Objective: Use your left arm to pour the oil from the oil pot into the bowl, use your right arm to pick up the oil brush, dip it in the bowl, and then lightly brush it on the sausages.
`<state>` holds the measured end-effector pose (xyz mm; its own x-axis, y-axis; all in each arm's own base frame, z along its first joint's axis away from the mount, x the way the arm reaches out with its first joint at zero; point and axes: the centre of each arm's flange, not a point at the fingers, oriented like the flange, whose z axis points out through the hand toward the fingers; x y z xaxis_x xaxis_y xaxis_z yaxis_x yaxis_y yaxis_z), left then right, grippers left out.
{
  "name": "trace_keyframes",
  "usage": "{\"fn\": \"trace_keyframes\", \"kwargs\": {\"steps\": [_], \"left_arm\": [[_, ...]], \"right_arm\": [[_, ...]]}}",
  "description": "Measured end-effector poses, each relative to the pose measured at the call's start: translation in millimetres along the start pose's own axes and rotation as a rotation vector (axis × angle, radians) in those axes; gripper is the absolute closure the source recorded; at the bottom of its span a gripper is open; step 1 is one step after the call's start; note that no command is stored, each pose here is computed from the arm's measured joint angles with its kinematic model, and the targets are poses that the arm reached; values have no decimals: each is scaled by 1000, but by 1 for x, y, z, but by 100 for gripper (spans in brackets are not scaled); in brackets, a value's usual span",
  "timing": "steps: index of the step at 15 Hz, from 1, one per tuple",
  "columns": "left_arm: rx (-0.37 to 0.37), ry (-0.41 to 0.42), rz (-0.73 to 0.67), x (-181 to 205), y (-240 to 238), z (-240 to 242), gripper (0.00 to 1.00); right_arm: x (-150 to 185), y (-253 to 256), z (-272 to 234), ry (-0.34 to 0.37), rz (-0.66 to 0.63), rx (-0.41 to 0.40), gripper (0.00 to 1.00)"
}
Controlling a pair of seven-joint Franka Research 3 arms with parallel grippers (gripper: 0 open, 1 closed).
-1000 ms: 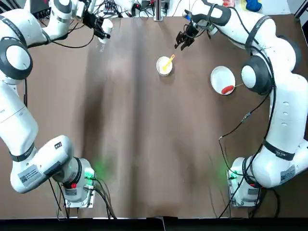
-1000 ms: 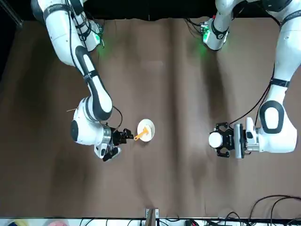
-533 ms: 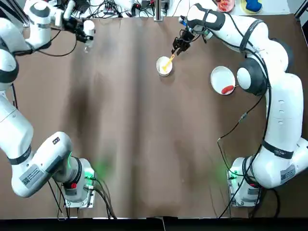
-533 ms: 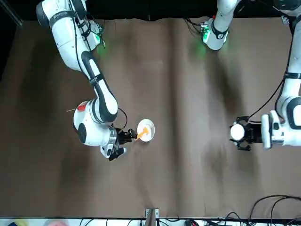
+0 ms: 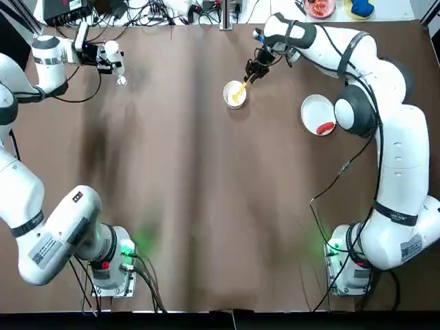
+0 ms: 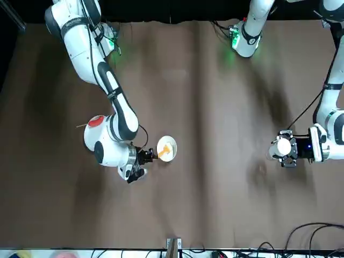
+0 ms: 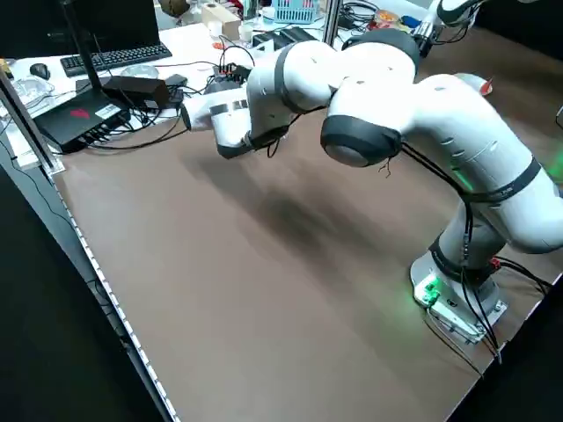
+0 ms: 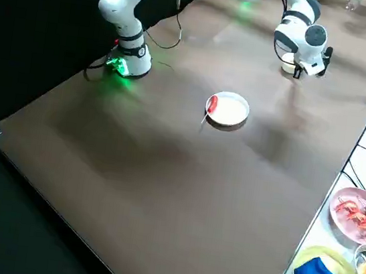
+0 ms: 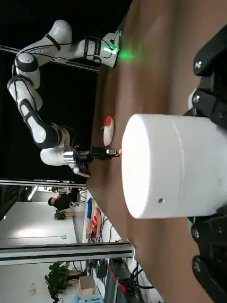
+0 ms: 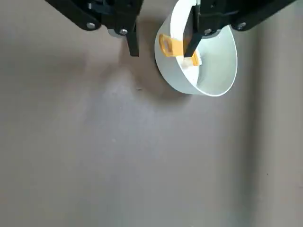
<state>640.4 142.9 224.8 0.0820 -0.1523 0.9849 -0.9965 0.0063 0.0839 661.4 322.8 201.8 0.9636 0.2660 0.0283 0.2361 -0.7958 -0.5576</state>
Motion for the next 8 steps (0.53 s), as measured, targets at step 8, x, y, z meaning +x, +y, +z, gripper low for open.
{"fn": "trace_keyframes", "kwargs": {"steps": [8], "left_arm": [[36, 92, -41, -50, 15, -19, 45]], "right_arm": [[-2, -8, 10, -11, -10, 0, 74]]}}
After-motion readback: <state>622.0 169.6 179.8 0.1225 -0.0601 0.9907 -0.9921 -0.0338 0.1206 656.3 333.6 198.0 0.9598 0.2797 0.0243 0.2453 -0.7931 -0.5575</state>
